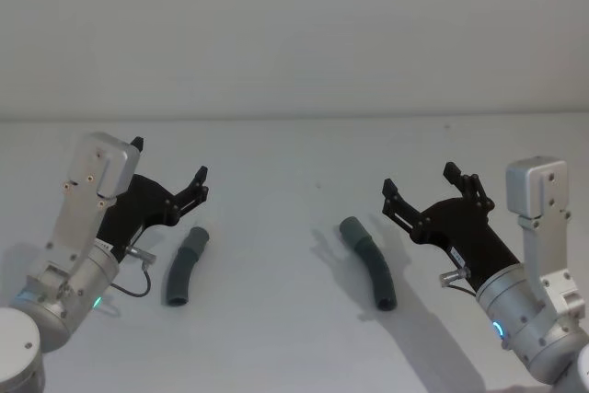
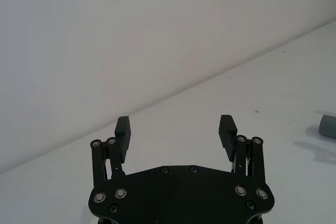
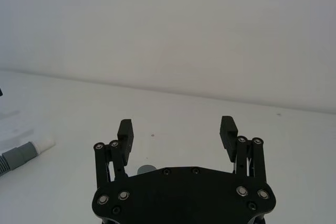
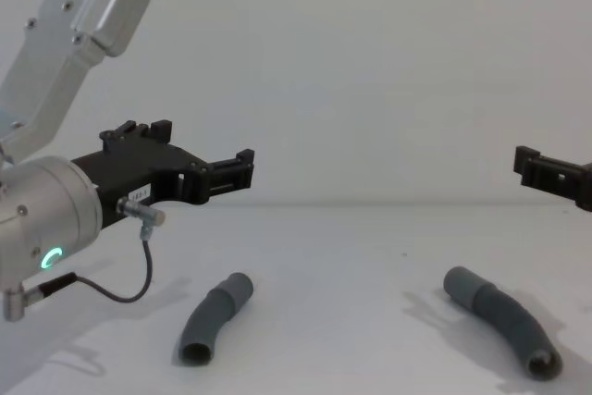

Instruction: Use both hands to pick up one end of the pipe from the table, align the ends, and insert them.

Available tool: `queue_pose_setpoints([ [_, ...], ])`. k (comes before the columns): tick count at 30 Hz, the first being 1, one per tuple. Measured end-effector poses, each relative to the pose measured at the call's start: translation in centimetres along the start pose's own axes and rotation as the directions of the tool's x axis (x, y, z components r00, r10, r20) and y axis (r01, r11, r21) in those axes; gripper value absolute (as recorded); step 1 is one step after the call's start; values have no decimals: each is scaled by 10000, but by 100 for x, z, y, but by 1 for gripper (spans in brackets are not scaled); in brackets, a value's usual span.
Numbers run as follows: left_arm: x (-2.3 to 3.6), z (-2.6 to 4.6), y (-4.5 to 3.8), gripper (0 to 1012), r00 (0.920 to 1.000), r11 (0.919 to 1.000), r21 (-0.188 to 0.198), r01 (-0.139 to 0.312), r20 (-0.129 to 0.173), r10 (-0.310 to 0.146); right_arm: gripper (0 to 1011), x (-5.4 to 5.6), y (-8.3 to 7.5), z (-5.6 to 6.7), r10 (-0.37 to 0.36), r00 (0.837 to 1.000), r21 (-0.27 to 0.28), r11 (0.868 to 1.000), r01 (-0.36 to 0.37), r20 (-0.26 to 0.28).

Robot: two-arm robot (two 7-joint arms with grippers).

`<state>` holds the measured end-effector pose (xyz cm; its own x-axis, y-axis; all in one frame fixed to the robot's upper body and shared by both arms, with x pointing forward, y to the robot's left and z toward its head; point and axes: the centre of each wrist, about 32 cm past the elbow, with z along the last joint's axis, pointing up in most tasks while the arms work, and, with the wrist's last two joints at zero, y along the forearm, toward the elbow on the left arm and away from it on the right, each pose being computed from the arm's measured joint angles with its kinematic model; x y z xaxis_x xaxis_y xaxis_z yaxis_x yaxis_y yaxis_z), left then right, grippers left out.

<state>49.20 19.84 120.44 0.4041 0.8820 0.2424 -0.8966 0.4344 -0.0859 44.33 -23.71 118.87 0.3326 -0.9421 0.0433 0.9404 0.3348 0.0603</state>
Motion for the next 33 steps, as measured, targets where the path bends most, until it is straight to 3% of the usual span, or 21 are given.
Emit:
queue_pose_setpoints([
  [33, 0, 0, 0, 1001, 10000, 10000, -1, -1, 2, 1, 1004, 0, 0, 0, -1, 10000, 0, 10000, 1, 0],
])
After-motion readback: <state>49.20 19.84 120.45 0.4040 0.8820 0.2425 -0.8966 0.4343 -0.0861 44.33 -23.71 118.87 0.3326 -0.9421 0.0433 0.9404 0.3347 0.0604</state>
